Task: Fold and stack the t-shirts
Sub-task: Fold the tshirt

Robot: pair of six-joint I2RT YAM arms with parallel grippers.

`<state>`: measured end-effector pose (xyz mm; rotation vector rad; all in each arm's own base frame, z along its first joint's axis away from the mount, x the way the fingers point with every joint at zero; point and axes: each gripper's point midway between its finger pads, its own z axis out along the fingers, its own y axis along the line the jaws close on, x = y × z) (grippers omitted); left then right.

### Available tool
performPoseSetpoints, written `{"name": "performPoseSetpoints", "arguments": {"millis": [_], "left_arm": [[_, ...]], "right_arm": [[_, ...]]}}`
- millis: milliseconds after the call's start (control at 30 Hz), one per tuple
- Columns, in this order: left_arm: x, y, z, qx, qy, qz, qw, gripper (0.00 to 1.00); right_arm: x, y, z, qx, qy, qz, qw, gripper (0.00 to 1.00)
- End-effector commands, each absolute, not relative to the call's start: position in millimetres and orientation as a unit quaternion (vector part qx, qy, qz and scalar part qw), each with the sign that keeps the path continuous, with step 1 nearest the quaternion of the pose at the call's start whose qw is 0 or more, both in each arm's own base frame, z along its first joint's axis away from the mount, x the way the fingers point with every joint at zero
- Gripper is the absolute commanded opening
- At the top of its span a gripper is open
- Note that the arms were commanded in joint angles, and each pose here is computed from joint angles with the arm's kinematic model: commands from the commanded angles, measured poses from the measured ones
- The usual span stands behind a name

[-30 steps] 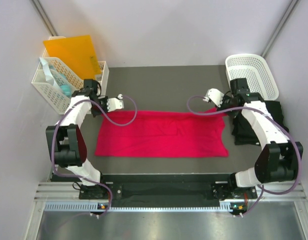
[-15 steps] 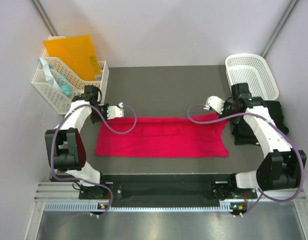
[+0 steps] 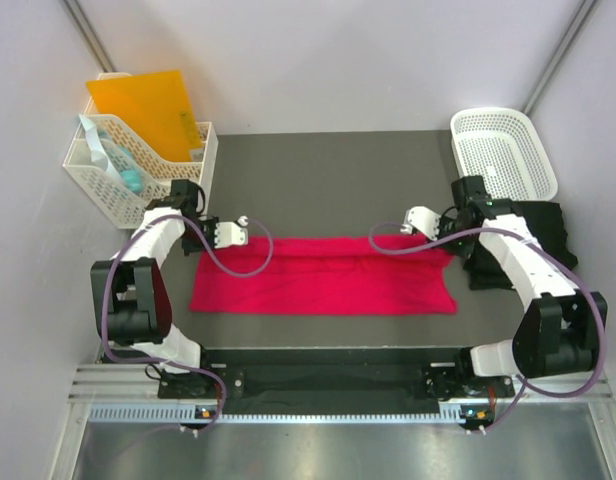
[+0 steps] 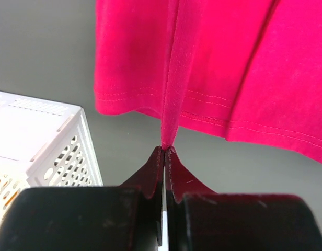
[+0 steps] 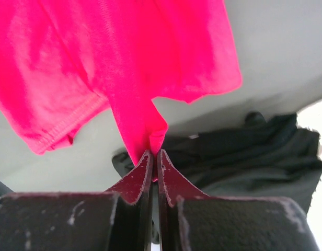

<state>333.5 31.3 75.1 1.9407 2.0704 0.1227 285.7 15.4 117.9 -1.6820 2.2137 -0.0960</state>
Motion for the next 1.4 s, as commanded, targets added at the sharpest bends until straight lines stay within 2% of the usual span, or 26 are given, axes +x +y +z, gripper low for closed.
{"name": "performPoseSetpoints", "arguments": {"millis": [0, 367, 900, 1367], "left_arm": [[341.0, 40.7, 80.2, 0.673, 0.721, 0.065, 0.153, 0.0], [334.5, 39.8, 74.1, 0.671, 0.724, 0.056, 0.147, 0.0], [337.7, 41.6, 60.6, 0.667, 0.729, 0.058, 0.142, 0.0], [341.5, 42.2, 58.7, 0.667, 0.729, 0.059, 0.142, 0.0]], "right_arm": [[281.7, 31.1, 110.3, -0.612, 0.772, -0.015, 0.172, 0.0], [284.5, 52.9, 112.5, -0.641, 0.746, -0.012, 0.18, 0.0], [260.7, 72.3, 133.2, -0.723, 0.666, 0.001, 0.184, 0.0], [241.0, 86.2, 116.2, -0.739, 0.654, 0.013, 0.162, 0.0]]}}
